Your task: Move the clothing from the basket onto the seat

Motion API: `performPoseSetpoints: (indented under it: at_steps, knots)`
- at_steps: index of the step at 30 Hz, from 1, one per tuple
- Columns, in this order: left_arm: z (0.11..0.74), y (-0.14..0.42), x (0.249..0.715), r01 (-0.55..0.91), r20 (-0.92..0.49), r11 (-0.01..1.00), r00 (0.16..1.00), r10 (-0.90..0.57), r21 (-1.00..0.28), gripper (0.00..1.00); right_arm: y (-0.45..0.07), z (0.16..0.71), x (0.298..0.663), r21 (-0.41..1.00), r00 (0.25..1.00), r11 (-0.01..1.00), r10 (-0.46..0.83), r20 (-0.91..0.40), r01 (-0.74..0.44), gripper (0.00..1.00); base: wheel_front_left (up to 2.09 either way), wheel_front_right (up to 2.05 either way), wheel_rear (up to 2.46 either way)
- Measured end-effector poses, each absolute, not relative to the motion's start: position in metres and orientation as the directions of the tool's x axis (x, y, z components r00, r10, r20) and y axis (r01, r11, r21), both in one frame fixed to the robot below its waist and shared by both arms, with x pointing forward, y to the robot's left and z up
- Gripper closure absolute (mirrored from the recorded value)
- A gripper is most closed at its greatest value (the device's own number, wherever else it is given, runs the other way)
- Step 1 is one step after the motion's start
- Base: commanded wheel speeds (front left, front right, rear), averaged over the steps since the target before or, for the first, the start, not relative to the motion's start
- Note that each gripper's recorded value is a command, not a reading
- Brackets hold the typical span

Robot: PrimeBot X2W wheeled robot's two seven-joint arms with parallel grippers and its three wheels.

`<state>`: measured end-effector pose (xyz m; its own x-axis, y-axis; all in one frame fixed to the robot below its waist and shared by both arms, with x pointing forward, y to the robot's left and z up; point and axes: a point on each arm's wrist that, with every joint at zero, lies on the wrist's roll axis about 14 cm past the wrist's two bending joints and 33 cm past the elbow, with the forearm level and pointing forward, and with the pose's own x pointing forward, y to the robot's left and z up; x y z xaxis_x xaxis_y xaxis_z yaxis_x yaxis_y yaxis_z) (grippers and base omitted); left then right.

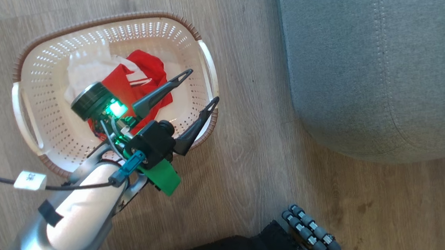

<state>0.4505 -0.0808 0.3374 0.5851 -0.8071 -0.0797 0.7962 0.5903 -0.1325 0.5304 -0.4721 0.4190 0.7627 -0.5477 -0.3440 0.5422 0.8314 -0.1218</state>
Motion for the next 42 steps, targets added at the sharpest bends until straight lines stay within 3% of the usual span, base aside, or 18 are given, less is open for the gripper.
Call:
performPoseSetpoints:
  at_steps: [9,17,26,33,36,42]
  knots:
    - [0.364,-0.089,0.445,0.81,-0.05,0.578,0.576,-0.816,-0.1,0.0,-0.465,0.447,0.526,-0.12,0.792,0.845,-0.531,-0.302,0.521,0.0,0.0,0.0,0.0]
    - [0.421,-0.102,0.44,0.804,0.036,0.589,0.593,-0.804,-0.079,0.0,-0.457,0.468,0.495,-0.152,0.811,0.864,-0.503,-0.298,0.48,0.0,0.0,0.0,0.0]
    - [0.468,-0.099,0.419,0.78,0.084,0.624,0.626,-0.775,-0.054,0.0,-0.436,0.515,0.482,-0.138,0.883,0.899,-0.435,-0.179,0.415,0.0,0.0,0.0,0.0]
    - [0.508,-0.076,0.42,0.712,0.144,0.702,0.695,-0.704,-0.002,0.0,-0.393,0.549,0.479,-0.119,0.957,0.954,-0.284,-0.052,0.277,0.0,0.0,0.0,0.0]
    - [0.52,-0.056,0.415,0.655,0.157,0.755,0.747,-0.646,-0.009,0.0,-0.358,0.569,0.474,-0.107,0.986,0.98,-0.165,0.031,0.167,0.0,0.0,0.0,0.0]
    - [0.535,-0.015,0.416,0.526,0.181,0.851,0.837,-0.516,-0.006,0.0,-0.307,0.586,0.462,-0.037,0.991,0.999,-0.021,0.135,0.026,0.0,0.0,0.0,0.0]
